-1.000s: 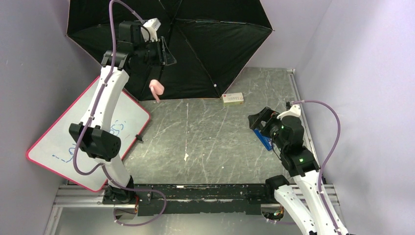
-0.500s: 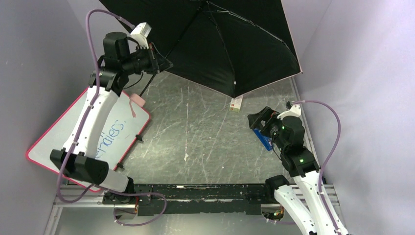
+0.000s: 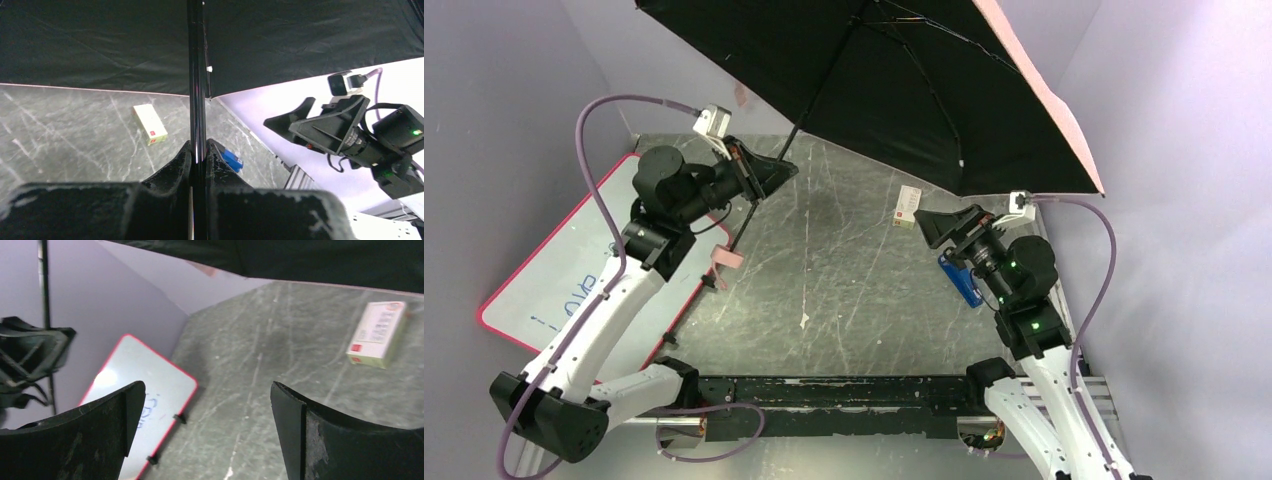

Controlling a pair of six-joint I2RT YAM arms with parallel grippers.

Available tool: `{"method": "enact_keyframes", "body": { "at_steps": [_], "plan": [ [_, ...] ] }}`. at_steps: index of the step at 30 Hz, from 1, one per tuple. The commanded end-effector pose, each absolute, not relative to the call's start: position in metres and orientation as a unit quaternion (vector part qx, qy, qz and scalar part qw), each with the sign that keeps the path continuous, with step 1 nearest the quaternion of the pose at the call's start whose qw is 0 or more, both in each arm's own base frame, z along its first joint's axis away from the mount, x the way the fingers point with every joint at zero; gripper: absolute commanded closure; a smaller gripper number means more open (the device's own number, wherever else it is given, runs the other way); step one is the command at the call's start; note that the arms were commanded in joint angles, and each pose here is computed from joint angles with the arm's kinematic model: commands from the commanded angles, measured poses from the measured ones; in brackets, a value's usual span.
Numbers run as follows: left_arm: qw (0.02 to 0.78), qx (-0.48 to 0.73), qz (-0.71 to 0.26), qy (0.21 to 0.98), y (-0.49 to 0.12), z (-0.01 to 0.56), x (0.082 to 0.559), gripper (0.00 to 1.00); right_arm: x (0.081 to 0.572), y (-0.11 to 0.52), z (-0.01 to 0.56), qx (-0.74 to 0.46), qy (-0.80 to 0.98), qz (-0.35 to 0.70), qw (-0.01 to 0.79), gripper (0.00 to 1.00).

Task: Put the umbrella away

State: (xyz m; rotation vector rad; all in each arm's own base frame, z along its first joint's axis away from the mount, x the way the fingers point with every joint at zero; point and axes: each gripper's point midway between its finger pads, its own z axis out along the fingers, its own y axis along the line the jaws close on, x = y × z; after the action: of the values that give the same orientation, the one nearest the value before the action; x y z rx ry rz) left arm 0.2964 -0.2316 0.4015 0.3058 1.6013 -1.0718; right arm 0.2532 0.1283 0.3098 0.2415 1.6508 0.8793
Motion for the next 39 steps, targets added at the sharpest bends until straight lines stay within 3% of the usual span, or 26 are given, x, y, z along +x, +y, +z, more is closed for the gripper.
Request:
{"method": "enact_keyframes", "body": {
  "at_steps": [1, 9, 17, 23, 39],
  "plan": [
    [0.642, 0.150, -0.498, 0.564, -0.238, 0.462, 0.279, 0.95, 0.249, 0.150, 0.342, 0.090, 0.645, 0.472, 0.594, 0.00],
    [0.631, 0.178, -0.489, 0.575, -0.260, 0.436, 0.280, 0.95, 0.254, 0.167, 0.360, 0.110, 0.589, 0.538, 0.593, 0.01],
    [0.636, 0.189, -0.464, 0.586, -0.269, 0.426, 0.293, 0.95, 0.266, 0.229, 0.381, 0.107, 0.566, 0.543, 0.611, 0.01],
    [0.644, 0.189, -0.438, 0.598, -0.270, 0.412, 0.298, 0.95, 0.294, 0.256, 0.417, 0.116, 0.523, 0.561, 0.631, 0.01],
    [0.648, 0.206, -0.425, 0.598, -0.261, 0.394, 0.285, 0.95, 0.379, 0.300, 0.437, 0.181, 0.559, 0.516, 0.624, 0.08]
  ]
}}
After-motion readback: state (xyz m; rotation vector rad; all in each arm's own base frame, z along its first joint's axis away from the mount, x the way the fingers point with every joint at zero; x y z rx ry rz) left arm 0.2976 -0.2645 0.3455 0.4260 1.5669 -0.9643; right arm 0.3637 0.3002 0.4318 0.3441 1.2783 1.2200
